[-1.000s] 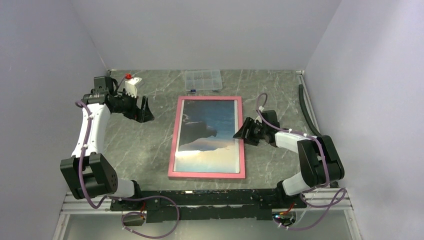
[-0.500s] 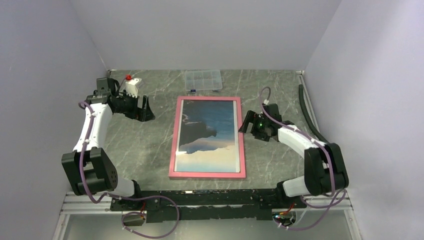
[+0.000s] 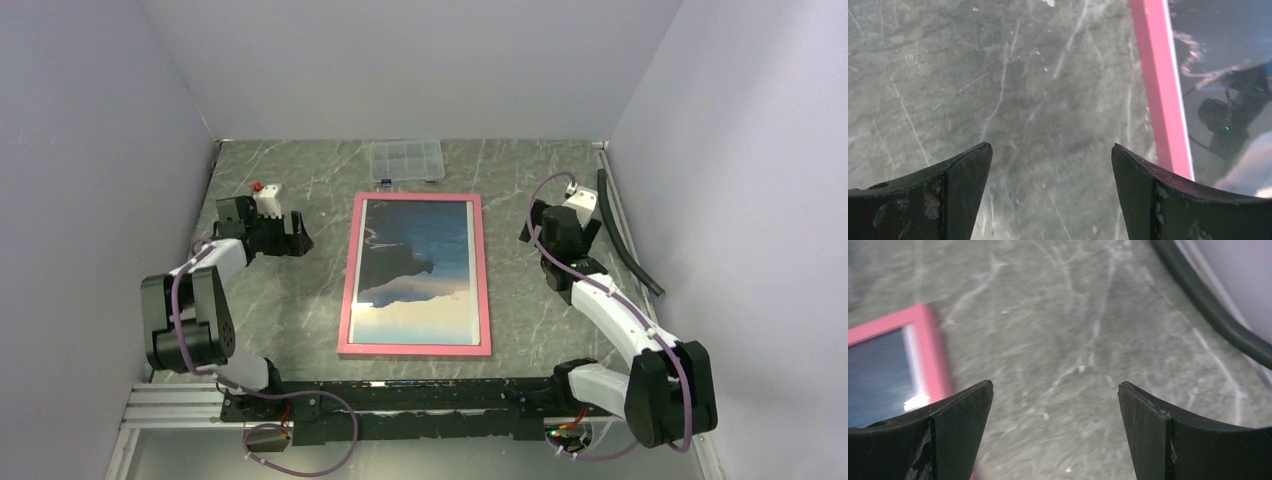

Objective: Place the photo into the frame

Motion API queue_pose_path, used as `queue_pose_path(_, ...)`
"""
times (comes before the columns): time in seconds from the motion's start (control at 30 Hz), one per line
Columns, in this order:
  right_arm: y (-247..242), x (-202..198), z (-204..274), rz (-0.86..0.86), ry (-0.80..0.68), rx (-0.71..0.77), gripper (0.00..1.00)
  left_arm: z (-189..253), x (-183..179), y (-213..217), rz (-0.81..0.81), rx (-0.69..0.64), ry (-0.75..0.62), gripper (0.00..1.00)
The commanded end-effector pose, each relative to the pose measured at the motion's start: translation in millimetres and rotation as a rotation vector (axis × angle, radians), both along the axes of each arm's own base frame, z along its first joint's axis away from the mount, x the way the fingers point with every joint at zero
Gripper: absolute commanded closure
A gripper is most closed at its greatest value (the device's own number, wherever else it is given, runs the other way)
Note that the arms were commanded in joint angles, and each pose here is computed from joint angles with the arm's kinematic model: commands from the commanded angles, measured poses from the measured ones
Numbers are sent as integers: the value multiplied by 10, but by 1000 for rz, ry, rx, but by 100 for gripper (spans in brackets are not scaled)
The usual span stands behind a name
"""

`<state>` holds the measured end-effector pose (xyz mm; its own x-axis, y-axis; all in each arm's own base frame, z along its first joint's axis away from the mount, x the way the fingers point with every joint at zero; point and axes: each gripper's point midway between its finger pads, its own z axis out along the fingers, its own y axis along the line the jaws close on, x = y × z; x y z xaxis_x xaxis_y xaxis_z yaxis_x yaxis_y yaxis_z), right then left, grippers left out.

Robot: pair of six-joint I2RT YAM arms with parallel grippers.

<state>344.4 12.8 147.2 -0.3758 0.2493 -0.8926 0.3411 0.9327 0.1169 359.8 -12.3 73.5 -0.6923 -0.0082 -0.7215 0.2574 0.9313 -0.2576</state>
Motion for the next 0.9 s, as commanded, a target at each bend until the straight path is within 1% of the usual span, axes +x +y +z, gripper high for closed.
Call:
queue_pose_path(0.0,-446,24,11,-181,-82,-160,0,22,486,134,74,9,-204,5)
queue_pose_path(0.07,-503,20,-31,-190,-121,-182,0,-92,492,174,89,34,-249,5)
queue_pose_path(0.1,-546,13,-36,-205,-152,-182,0,-121,477,191,96,48,-288,5)
queue_pose_path(0.13,-581,12,-29,-213,-187,-182,0,-51,518,205,111,50,-373,5)
queue_pose_path(0.17,-613,-25,-98,-206,-199,-191,0,-83,478,183,98,54,-400,5)
queue_pose_path(0.2,-645,-5,-42,-208,-242,-193,0,-85,444,169,97,57,-436,5)
queue_pose_path(0.23,-688,-29,-62,-216,-272,-195,0,-67,415,176,107,61,-461,5)
queue_pose_path(0.33,-769,-48,-154,-231,-312,-175,0,-83,333,198,123,80,-482,5)
queue_pose_path(0.37,-759,-42,-194,-221,-326,-161,0,-116,315,191,125,78,-503,5)
queue_pose_path(0.4,-732,-23,-227,-195,-333,-166,0,-79,314,168,126,64,-558,5)
queue_pose_path(0.43,-715,6,-225,-170,-343,-190,0,-66,307,181,121,80,-554,5)
queue_pose_path(0.47,-670,27,-269,-136,-340,-199,0,-112,296,182,117,88,-510,5)
queue_pose_path(0.53,-620,17,-326,-91,-383,-208,0,-140,351,189,135,68,-511,5)
queue_pose_path(0.57,-562,32,-352,-43,-390,-223,0,-173,324,191,128,80,-481,5)
queue_pose_path(0.6,-472,74,-399,19,-387,-239,0,-152,331,196,128,85,-488,5)
queue_pose_path(0.63,-463,124,-355,28,-396,-272,0,-136,347,195,135,75,-508,5)
queue_pose_path(0.67,-465,199,-496,17,-307,-238,0,-140,348,190,136,70,-507,5)
queue_pose_path(0.7,-456,290,-510,41,-290,-205,0,-154,341,192,130,80,-490,5)
queue_pose_path(0.77,-530,320,-576,57,-263,-176,0,-157,349,201,135,86,-490,5)
queue_pose_path(0.8,-535,314,-555,55,-270,-177,0,-141,360,198,140,83,-506,5)
queue_pose_path(0.87,-547,282,-506,52,-301,-191,0,-146,340,194,136,89,-495,5)
